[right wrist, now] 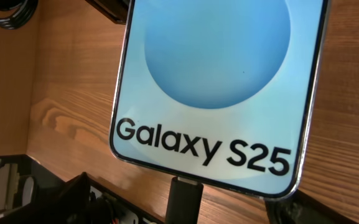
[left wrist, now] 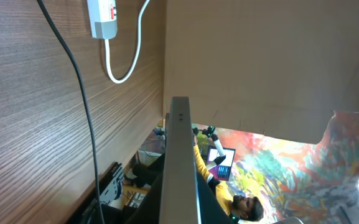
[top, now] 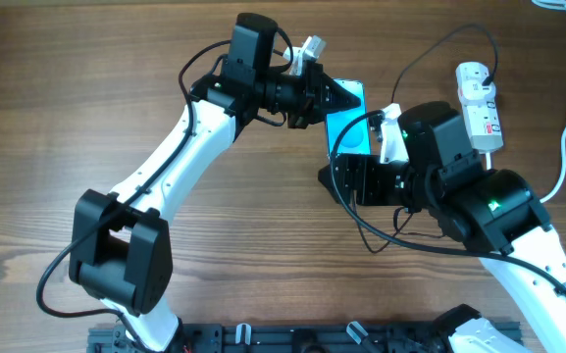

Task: Plug charger to phone and switch on socket
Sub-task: 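Open the right gripper off the plug and move toward the power strip, then press the power strip's switch down with the right gripper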

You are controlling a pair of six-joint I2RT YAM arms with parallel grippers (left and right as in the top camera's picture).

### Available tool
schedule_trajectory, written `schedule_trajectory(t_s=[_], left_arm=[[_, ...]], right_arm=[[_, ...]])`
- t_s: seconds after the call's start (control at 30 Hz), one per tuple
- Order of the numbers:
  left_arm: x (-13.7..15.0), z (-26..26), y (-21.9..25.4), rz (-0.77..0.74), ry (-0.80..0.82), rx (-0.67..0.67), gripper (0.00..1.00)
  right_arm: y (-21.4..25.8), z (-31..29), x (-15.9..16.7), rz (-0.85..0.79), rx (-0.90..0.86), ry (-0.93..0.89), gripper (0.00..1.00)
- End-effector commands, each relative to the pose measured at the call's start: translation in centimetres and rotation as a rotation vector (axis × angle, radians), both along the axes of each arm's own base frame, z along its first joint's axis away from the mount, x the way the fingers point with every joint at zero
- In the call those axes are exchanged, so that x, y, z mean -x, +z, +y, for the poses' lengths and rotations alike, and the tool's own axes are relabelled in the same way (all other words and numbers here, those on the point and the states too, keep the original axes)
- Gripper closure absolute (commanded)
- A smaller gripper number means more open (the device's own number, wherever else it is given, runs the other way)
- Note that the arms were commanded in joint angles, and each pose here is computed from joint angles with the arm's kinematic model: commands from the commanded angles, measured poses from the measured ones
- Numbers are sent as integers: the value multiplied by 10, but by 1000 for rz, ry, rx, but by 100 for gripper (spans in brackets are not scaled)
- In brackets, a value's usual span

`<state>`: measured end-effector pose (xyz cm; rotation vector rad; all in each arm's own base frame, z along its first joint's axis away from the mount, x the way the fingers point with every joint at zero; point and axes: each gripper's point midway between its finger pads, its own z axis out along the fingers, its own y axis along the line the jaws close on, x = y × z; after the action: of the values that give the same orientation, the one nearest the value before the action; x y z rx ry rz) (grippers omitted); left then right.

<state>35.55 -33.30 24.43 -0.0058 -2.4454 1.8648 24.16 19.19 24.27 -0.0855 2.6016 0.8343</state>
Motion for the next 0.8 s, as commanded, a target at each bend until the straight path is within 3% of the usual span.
schedule_trajectory(t_s=[0.0,0.17,0.3,0.33,0.4,0.47,0.53,0.6,0.7,0.77], left_arm=[[4,5,22,-52,-19,38,96],[-17,28,22,-179,17,36,96],[-43,60,16,-224,106,0,96],[-49,66,11,-221,139,-26,96],[-59,80,-6,-217,200,-110,96],[-62,90,-27,-194,245,-216,96],[-60,93,-33,-194,239,-242,96],[-59,93,-33,-192,239,-242,96],[-59,93,-33,-192,239,-243,96],[-59,93,-33,-192,239,-243,96]], right_arm=[[11,0,-10,-55,-4,-5,9],[36,-11,-22,-132,-19,-31,10],[67,-43,-37,-164,27,-91,21],[76,-54,-42,-179,52,-99,29],[94,-80,-55,-201,101,-137,54],[108,-120,-78,-231,167,-238,92],[104,-159,-100,-231,225,-333,90],[79,-201,-118,-167,288,-408,79],[30,-251,-141,-37,338,-458,29],[-15,-280,-156,84,337,-495,21]])
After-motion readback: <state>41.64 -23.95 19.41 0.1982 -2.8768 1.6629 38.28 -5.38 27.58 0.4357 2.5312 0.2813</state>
